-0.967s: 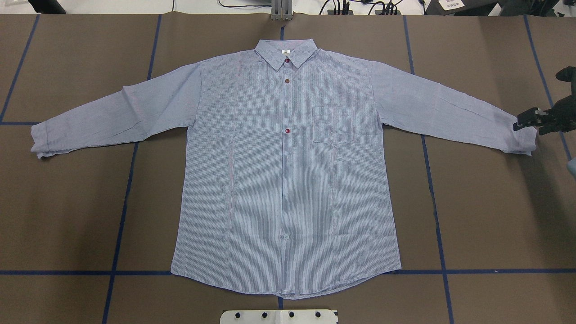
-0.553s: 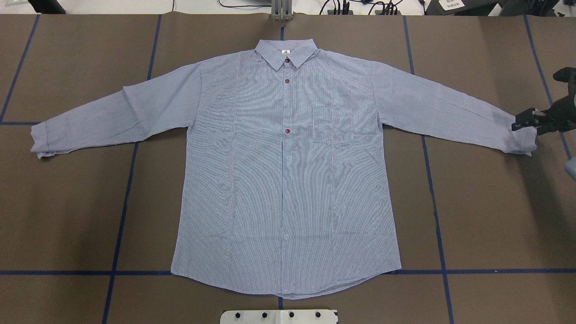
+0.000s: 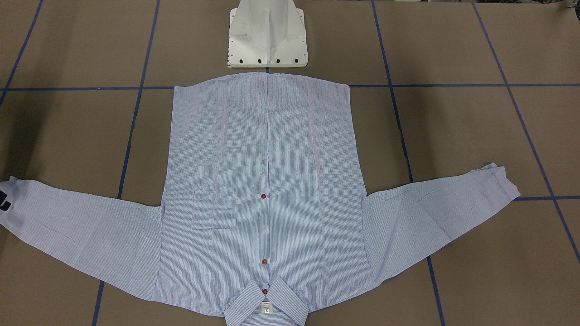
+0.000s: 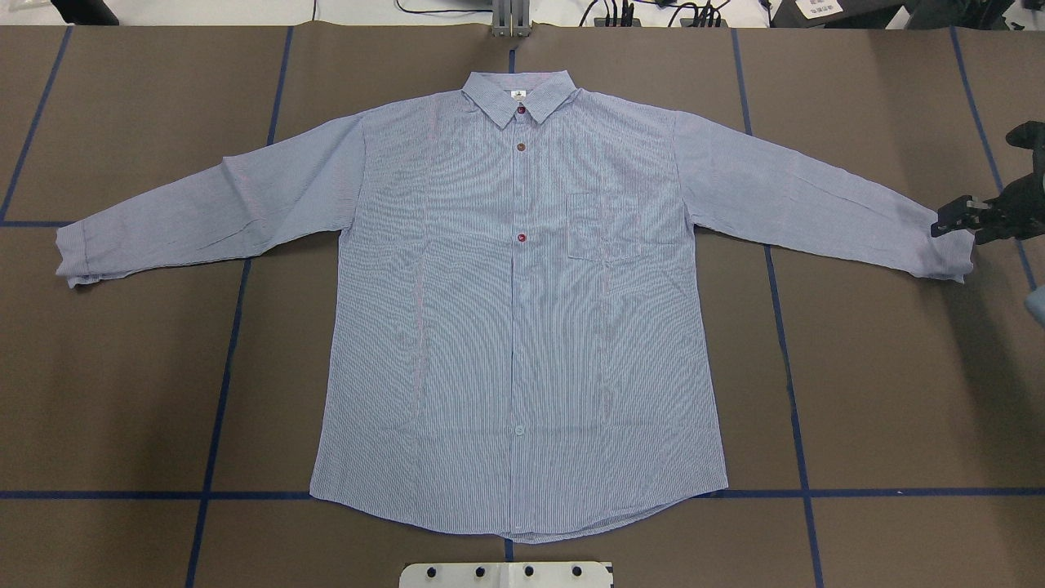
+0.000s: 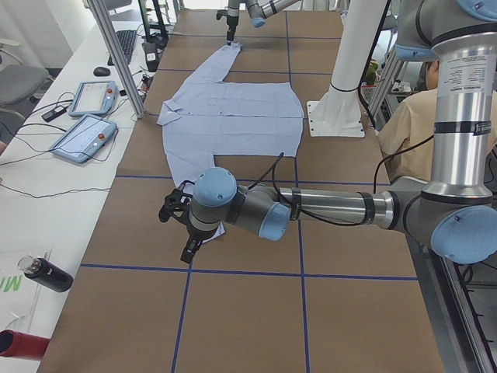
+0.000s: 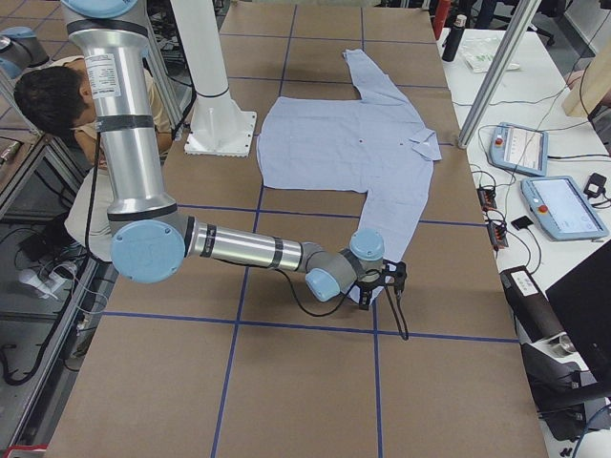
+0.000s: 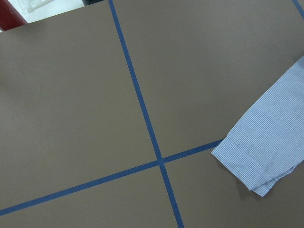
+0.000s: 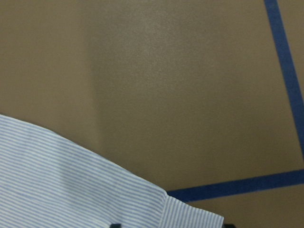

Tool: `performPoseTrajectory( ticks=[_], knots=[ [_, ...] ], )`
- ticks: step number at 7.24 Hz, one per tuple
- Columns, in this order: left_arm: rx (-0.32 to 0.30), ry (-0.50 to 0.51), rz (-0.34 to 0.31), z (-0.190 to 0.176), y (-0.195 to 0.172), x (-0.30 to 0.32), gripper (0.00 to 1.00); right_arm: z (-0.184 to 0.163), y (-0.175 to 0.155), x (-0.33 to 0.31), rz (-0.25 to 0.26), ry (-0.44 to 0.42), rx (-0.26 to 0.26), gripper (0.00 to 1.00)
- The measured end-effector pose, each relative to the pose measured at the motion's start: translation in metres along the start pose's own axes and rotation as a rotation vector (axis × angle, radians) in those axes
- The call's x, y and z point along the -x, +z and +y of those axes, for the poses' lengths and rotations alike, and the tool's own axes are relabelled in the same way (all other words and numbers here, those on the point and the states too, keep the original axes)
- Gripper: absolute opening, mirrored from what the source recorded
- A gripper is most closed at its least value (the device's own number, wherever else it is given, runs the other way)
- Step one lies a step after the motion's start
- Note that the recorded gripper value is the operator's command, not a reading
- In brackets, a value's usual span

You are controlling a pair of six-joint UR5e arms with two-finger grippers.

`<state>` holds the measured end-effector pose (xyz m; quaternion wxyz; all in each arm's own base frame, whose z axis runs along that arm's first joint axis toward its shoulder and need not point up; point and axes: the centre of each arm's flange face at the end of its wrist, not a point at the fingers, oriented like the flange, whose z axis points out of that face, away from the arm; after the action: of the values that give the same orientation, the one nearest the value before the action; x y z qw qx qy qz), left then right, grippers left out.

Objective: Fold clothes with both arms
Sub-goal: 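Reach the right gripper to the sleeve cuff nearest it and grasp it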

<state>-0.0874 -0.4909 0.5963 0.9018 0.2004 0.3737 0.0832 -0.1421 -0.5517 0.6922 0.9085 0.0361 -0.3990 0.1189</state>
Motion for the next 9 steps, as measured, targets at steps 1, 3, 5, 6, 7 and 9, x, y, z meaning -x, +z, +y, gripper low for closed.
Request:
performPoseTrajectory(
  ticks=[1, 3, 5, 6, 7, 9],
  knots=[
    [0.001, -0.001, 0.000, 0.000, 0.000, 0.000, 1.00, -0.002, -0.001, -0.002, 0.002, 0.012, -0.004, 0.77],
    [0.001, -0.002, -0.002, 0.000, 0.000, 0.001, 1.00, -0.009, -0.001, -0.001, 0.020, 0.022, -0.028, 0.77],
    [0.002, -0.002, -0.002, 0.001, 0.001, 0.001, 1.00, -0.013, 0.001, -0.001, 0.031, 0.041, -0.036, 0.76],
    [0.002, -0.002, -0.003, 0.001, 0.001, 0.001, 1.00, -0.013, 0.003, -0.003, 0.035, 0.049, -0.034, 0.74],
    [0.002, -0.003, -0.004, 0.001, 0.001, 0.001, 1.00, -0.013, 0.004, -0.004, 0.036, 0.053, -0.032, 0.74],
    [0.002, -0.002, -0.003, 0.001, 0.001, 0.001, 1.00, -0.013, 0.006, -0.006, 0.039, 0.058, -0.028, 0.72]
  ],
)
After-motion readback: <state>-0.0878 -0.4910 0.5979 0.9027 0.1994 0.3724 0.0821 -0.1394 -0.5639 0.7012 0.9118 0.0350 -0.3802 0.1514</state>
